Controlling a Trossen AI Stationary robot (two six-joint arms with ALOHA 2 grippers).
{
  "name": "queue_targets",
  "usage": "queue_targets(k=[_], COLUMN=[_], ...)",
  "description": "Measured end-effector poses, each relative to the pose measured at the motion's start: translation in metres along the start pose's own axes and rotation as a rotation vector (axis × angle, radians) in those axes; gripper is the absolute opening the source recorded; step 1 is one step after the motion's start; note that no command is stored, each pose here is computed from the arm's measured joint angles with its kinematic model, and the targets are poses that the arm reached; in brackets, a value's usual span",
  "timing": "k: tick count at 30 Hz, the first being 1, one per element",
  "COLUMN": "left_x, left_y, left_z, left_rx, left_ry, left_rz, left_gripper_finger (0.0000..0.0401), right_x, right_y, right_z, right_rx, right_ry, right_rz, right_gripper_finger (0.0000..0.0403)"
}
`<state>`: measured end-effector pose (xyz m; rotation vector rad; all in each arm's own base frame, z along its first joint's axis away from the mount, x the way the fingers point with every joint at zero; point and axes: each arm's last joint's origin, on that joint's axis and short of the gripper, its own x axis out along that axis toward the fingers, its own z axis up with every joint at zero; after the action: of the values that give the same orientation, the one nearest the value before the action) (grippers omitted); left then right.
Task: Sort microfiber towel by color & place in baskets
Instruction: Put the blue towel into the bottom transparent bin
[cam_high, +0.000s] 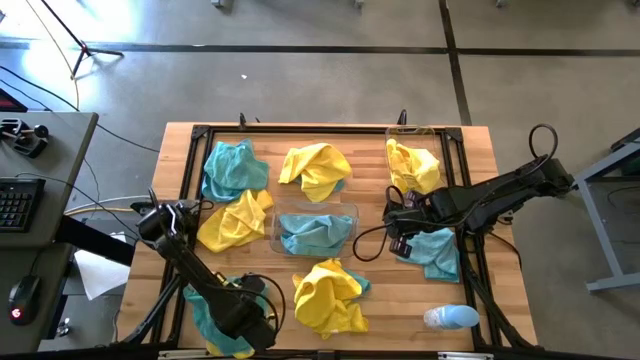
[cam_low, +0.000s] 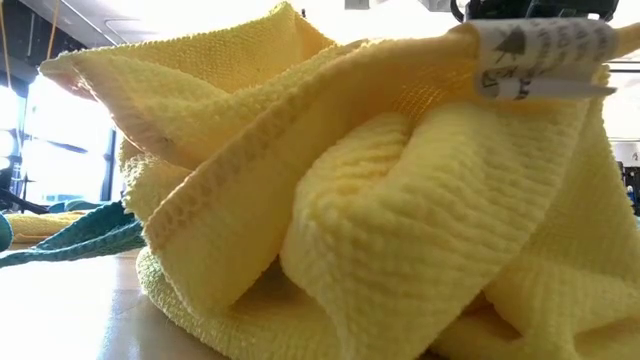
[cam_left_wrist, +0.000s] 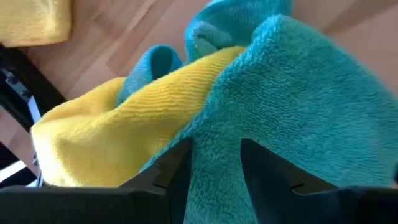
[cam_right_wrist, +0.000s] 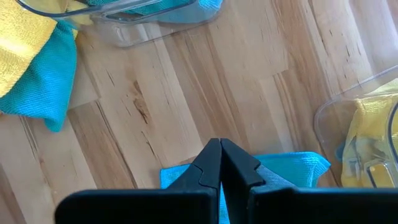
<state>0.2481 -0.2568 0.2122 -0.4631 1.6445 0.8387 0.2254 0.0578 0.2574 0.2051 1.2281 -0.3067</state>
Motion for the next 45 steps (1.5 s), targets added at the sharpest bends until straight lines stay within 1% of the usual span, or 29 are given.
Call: queue_targets(k=[4,6,8,11,12,13,16,20,22,23,25,29,31,33,36,41,45], left_x=[0.014,0.017,0.019,0.017,0.015,0.013,0.003,-0.029,-0.051,-0.062,-0.084,-0.119,-0.13,-0.14,-0.151,-0.169,-0.188], left_y=[-0.002,0.0,0.001,0.004,0.006,0.007,0.016,0.035,0.046,0.052,0.065,0.092,0.103,0.11,0.115,0.122,0.127], left_z=[-0.001,-0.001,-0.002,-0.004,-0.005,-0.005,-0.007,-0.01,-0.01,-0.011,-0.01,-0.004,0.0,0.008,0.025,0.06,0.09], left_rx=[0.011,0.007,-0.01,-0.001,0.008,0.008,0.008,-0.03,-0.049,-0.048,-0.079,-0.151,-0.171,-0.184,-0.167,-0.129,-0.094], left_ry=[0.045,0.07,0.074,0.088,0.099,0.111,0.138,0.153,0.108,0.072,-0.026,-0.21,-0.312,-0.405,-0.506,-0.655,-0.802], left_rz=[-0.001,0.017,0.031,0.045,0.043,0.045,0.027,-0.017,-0.065,-0.119,-0.225,-0.397,-0.452,-0.49,-0.5,-0.497,-0.534], left_gripper_finger=[0.0128,0.012,0.0096,0.0033,0.0017,0.001,0.0005,0.0002,0.0001,0.0001,0.0001,0.0001,0.0,0.0,0.0,0.0,0.0], right_x=[0.0,0.0,0.0,0.0,0.0,0.0,0.0,0.0,0.0,0.0,0.0,0.0,0.0,0.0,0.0,0.0,0.0], right_y=[0.0,0.0,0.0,0.0,0.0,0.0,0.0,0.001,0.001,0.001,0.002,0.003,0.004,0.004,0.004,0.004,0.004], right_z=[0.0,0.001,0.001,0.001,0.001,0.001,0.001,0.001,0.002,0.002,0.003,0.005,0.005,0.006,0.006,0.006,0.006], right_rx=[-0.015,-0.016,-0.017,-0.03,-0.031,-0.031,-0.033,-0.033,-0.032,-0.033,-0.036,-0.036,-0.038,-0.035,-0.032,-0.01,-0.003], right_ry=[-0.004,-0.005,-0.006,-0.007,-0.007,-0.007,-0.007,-0.011,-0.017,-0.022,-0.034,-0.054,-0.057,-0.059,-0.059,-0.059,-0.058], right_rz=[0.003,0.003,0.004,0.004,0.004,0.004,0.004,0.007,0.011,0.014,0.021,0.034,0.035,0.037,0.037,0.037,0.038], right_gripper_finger=[0.0,0.0,0.0,0.0,0.0,0.0,0.0,0.0,0.0,0.0,0.0,0.0,0.0,0.0,0.0,0.0,0.0])
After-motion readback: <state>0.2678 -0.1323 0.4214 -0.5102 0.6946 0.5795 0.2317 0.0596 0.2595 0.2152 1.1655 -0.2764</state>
